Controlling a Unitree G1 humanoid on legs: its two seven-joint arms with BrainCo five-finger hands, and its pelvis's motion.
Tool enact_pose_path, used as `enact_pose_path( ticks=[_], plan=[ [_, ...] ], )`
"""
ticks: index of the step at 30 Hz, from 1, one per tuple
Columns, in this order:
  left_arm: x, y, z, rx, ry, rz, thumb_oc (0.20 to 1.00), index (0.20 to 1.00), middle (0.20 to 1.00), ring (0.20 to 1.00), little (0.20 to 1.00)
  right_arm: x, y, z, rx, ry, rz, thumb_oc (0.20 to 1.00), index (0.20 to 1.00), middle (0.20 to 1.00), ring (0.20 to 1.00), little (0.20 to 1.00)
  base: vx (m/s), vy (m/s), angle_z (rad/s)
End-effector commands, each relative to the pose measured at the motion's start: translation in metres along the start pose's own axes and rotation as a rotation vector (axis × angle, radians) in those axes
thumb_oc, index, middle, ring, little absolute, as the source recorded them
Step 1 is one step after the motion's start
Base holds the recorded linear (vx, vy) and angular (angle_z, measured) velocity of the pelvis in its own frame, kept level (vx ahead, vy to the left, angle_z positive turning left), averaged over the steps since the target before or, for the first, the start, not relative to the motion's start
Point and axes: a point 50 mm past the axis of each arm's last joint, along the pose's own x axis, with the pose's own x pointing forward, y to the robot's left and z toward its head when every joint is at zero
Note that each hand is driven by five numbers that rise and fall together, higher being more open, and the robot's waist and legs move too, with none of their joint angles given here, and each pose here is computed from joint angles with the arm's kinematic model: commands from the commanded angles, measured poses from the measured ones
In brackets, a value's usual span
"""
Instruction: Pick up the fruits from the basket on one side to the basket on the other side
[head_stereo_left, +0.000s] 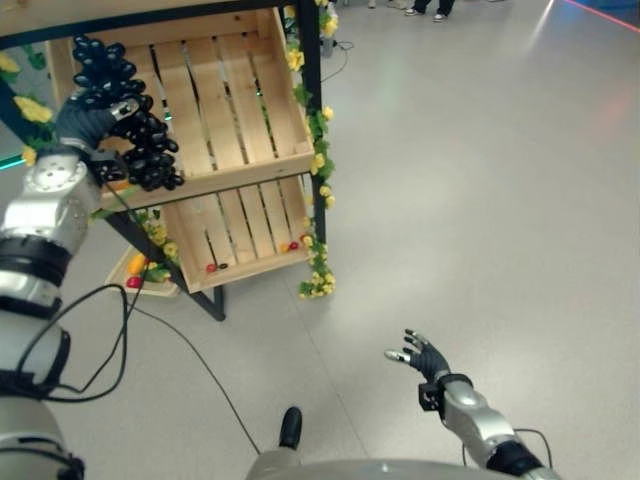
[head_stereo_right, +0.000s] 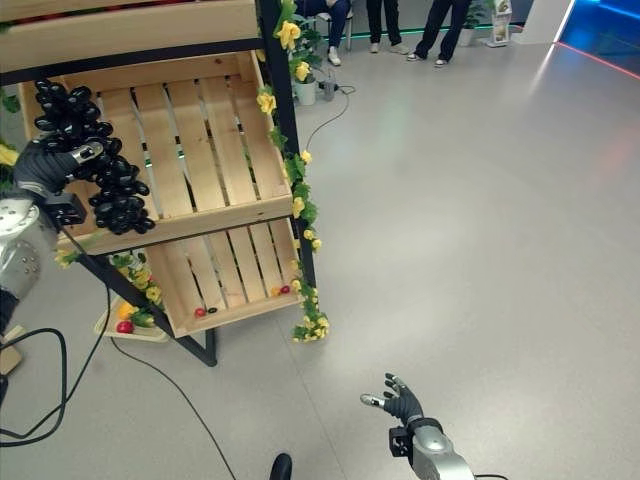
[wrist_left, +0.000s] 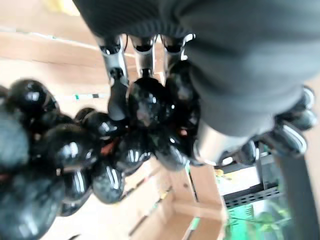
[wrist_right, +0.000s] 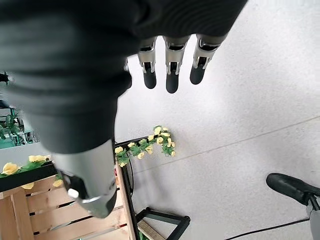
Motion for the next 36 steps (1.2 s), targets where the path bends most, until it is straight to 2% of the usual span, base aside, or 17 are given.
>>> enact_pose_path(
  ticks=[1,5,12,13,14,19,22,29,33,34,35,36],
  plan=[
    [0.003,0.045,0.060,0.196,-0.155,0.159,0.200,0.200,0.200,0.200,0.200,0.004,-0.008,0.028,-0.028,-0.119,0.007,1.000,1.000,1.000,1.000,1.000,-0.04,0.033,-0.12],
    [0.004,0.043,0.080,0.406,-0.214,0.225,0.200,0.200,0.200,0.200,0.200,0.004,-0.005,0.032,0.001,-0.147,0.008,1.000,1.000,1.000,1.000,1.000,-0.03,0.044,-0.17],
    [0.008,0.033,0.090,0.794,-0.232,0.320,0.200,0.200,0.200,0.200,0.200,0.004,0.002,0.038,0.022,-0.188,0.019,1.000,1.000,1.000,1.000,1.000,-0.02,0.052,-0.13],
    [0.009,0.023,0.094,0.962,-0.256,0.306,1.000,1.000,1.000,1.000,1.000,0.004,0.003,0.038,0.022,-0.197,0.018,1.000,1.000,1.000,1.000,1.000,-0.05,0.042,-0.19],
    [0.009,0.023,0.094,0.964,-0.257,0.306,1.000,1.000,1.000,1.000,1.000,0.004,0.003,0.039,0.023,-0.197,0.019,1.000,1.000,1.000,1.000,1.000,-0.05,0.038,-0.20],
    [0.006,0.004,0.113,1.292,-0.396,0.330,1.000,1.000,1.000,1.000,1.000,0.002,0.006,0.037,0.041,-0.214,0.024,1.000,1.000,1.000,1.000,1.000,-0.03,0.038,-0.11],
    [0.002,-0.008,0.118,1.356,-0.475,0.314,1.000,1.000,1.000,1.000,1.000,0.001,0.007,0.037,0.052,-0.221,0.031,1.000,1.000,1.000,1.000,1.000,-0.04,0.038,0.01],
    [0.004,-0.011,0.112,1.467,-0.439,0.255,1.000,1.000,1.000,1.000,1.000,0.001,0.009,0.036,0.046,-0.210,0.047,1.000,1.000,1.000,1.000,1.000,-0.01,0.043,0.01],
    [0.007,-0.002,0.104,1.389,-0.365,0.238,1.000,1.000,1.000,1.000,1.000,0.001,0.011,0.033,0.045,-0.193,0.061,1.000,1.000,1.000,1.000,1.000,0.00,0.058,0.00],
    [0.007,-0.002,0.103,1.240,-0.367,0.233,1.000,1.000,1.000,1.000,1.000,0.001,0.013,0.032,0.045,-0.187,0.068,1.000,1.000,1.000,1.000,1.000,0.00,0.053,0.00],
    [0.007,-0.002,0.102,1.238,-0.365,0.233,1.000,1.000,1.000,1.000,1.000,0.001,0.012,0.032,0.043,-0.186,0.067,1.000,1.000,1.000,1.000,1.000,0.00,0.062,0.02],
    [0.003,0.001,0.101,1.047,-0.401,0.247,1.000,1.000,1.000,1.000,1.000,0.001,0.014,0.030,0.048,-0.181,0.065,1.000,1.000,1.000,1.000,1.000,-0.01,0.039,0.03]
  ],
)
